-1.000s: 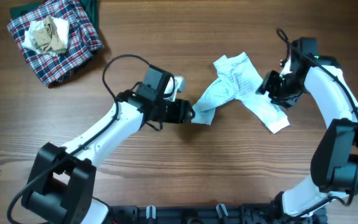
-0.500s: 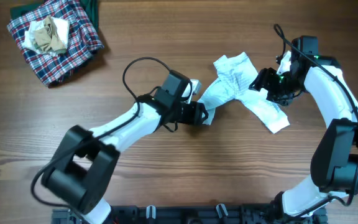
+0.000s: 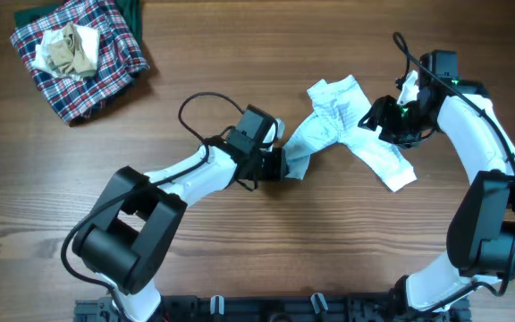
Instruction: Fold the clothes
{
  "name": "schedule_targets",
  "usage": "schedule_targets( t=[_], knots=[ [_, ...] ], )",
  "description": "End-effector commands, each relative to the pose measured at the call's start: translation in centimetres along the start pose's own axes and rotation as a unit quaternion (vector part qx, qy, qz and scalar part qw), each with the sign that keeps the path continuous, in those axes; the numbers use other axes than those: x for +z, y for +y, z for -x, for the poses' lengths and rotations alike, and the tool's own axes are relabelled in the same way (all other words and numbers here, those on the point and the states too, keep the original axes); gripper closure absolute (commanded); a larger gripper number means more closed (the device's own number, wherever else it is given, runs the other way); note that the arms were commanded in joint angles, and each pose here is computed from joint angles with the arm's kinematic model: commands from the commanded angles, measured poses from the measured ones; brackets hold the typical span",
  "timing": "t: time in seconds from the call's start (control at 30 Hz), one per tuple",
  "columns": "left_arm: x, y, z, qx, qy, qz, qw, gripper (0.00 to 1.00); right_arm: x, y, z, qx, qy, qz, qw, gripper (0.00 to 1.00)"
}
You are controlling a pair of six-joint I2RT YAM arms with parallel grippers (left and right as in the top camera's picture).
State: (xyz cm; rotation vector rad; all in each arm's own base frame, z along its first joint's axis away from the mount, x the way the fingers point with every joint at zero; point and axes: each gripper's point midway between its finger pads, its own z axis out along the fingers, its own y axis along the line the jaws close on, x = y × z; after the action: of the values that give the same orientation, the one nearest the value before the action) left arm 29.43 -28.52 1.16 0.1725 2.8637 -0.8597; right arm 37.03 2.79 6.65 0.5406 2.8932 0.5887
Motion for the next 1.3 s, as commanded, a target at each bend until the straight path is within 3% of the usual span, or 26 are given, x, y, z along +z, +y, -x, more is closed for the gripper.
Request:
schedule_targets(
  t=[0.0,0.27,0.47,0.57,0.7,0.83,1.0,1.27],
  knots=[
    [-0.1,0.2,-0.9,-0.065,0.026,0.002,0.998,0.94,-0.8,1.2,0.5,-0.018,-0.012,0.018,1.000,0.46],
    [-0.5,0.6,-4.1,-0.117,0.094,0.010,0.989,0.96,-0.9,2.1,1.2,-0.023,-0.026,0.042,0.999,0.48],
    [-2.1,-1.4,-2.3,-0.064,0.055,-0.022,0.996,0.95,-1.7,4.8,4.7,-0.071,-0.096,0.102,0.988,0.42],
    [-4.0,-3.3,-0.7,-0.007,0.013,-0.048,0.999,0.72,-2.5,5.9,7.2,-0.103,-0.151,0.117,0.976,0.39],
    [-5.2,-4.1,1.2,0.016,-0.038,-0.050,0.998,0.46,-1.2,5.7,9.7,-0.110,-0.189,0.107,0.970,0.39],
    [-5.2,-4.0,1.6,0.026,-0.047,-0.046,0.997,0.32,1.5,5.1,10.9,-0.136,-0.193,0.102,0.966,0.39],
    [-5.2,-3.8,1.8,0.044,-0.053,-0.037,0.997,0.25,3.4,4.4,13.2,-0.176,-0.216,0.080,0.957,0.45],
    [-5.2,-3.1,2.2,0.042,-0.066,-0.019,0.997,0.17,6.0,4.4,14.3,-0.186,-0.228,0.063,0.954,0.40]
  ],
)
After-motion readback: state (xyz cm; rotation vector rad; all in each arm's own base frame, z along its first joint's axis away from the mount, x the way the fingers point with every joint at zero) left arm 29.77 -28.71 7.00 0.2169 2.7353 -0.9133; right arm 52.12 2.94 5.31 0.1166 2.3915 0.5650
